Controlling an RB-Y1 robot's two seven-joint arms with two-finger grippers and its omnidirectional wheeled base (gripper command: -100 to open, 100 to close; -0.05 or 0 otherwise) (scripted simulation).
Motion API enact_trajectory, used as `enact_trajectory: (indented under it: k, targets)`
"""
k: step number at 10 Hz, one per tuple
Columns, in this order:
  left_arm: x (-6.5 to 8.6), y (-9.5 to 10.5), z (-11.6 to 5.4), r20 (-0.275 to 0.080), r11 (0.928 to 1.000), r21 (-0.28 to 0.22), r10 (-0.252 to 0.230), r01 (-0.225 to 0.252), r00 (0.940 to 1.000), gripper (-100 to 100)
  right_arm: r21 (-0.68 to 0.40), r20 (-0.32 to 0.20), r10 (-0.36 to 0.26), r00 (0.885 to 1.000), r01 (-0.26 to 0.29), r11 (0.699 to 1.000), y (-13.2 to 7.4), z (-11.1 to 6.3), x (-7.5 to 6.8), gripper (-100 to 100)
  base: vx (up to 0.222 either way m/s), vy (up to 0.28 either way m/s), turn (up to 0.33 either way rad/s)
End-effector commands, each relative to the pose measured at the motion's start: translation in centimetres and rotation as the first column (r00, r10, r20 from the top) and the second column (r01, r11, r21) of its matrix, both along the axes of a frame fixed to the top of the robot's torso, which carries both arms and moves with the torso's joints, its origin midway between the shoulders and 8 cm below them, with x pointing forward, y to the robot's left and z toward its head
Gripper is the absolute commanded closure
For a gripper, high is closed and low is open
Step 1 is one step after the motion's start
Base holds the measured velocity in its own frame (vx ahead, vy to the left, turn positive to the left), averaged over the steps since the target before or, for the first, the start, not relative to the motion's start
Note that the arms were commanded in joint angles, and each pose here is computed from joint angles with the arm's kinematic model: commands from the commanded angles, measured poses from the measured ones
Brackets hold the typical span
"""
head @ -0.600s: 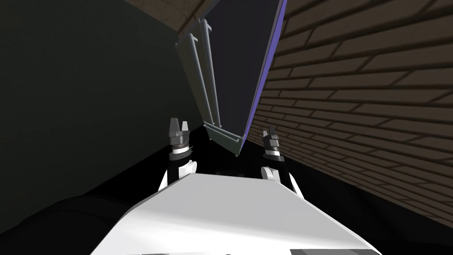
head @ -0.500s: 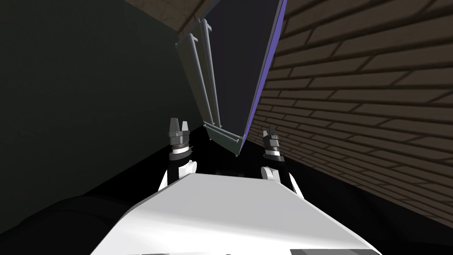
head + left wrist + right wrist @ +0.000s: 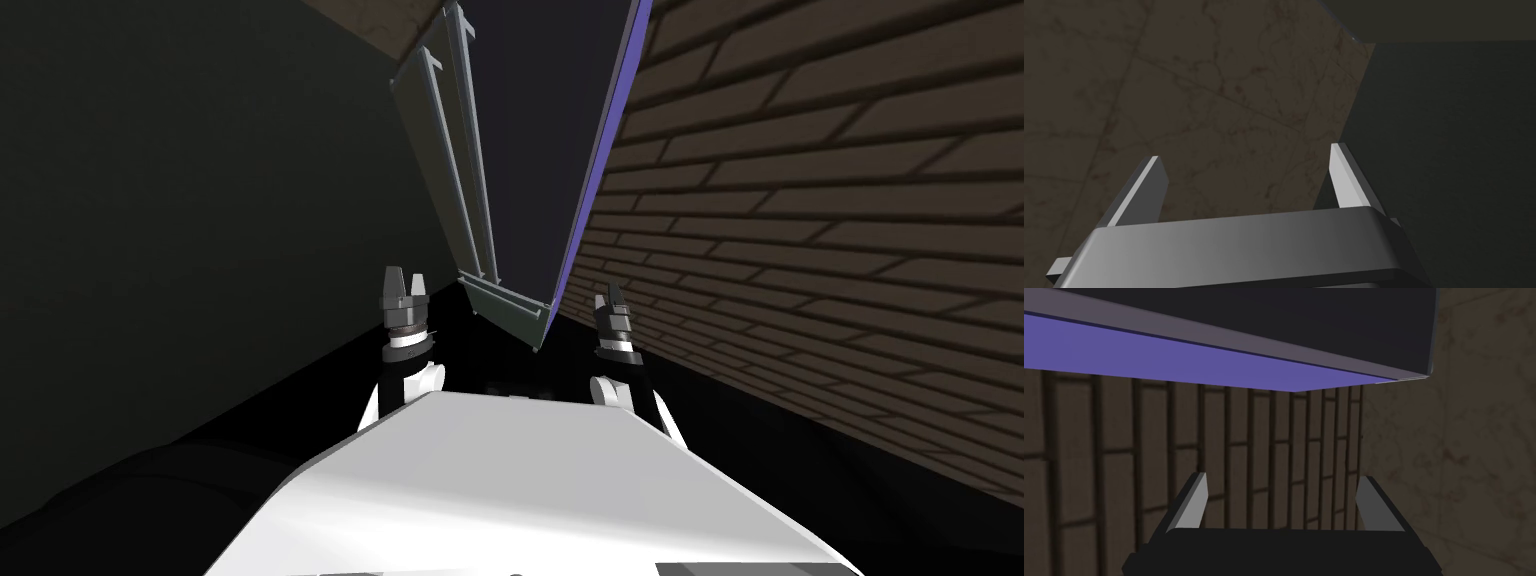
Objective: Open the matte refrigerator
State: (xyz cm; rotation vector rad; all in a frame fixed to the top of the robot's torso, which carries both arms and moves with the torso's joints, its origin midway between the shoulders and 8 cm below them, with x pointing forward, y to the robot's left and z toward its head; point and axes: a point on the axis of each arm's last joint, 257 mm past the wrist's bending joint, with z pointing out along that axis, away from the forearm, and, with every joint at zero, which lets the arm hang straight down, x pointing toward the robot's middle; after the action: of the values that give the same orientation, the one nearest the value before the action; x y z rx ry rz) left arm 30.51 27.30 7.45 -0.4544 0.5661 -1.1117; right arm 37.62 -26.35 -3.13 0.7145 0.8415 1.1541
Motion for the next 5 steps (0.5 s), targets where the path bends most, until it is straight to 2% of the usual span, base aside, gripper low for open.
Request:
enact_trajectory:
  k: [1, 3, 4, 5]
  targets:
    - [0.0, 0.0, 0.0, 0.0, 1.0, 0.0, 0.0, 0.0, 1.0, 0, 0.0, 0.0, 0.0, 1.0, 0.0, 1.0, 0.0, 0.0, 0.0, 0, 0.0, 0.0, 0.0]
    - [0.0, 0.0, 0.0, 0.0, 1.0, 0.0, 0.0, 0.0, 1.0, 0, 0.0, 0.0, 0.0, 1.0, 0.0, 1.0, 0.0, 0.0, 0.0, 0, 0.0, 0.0, 0.0]
    - [0.0, 0.0, 0.0, 0.0, 1.0, 0.0, 0.0, 0.0, 1.0, 0, -0.062, -0.012, -0.008, 1.0, 0.007, 0.998, -0.1, -0.6, 0.0, -100, 0.027, 0.035, 0.042]
    - [0.0, 0.0, 0.0, 0.0, 1.0, 0.0, 0.0, 0.0, 1.0, 0, -0.093, -0.016, -0.018, 1.0, 0.017, 0.996, -0.3, -1.0, 0.1, -100, 0.055, 0.068, 0.061]
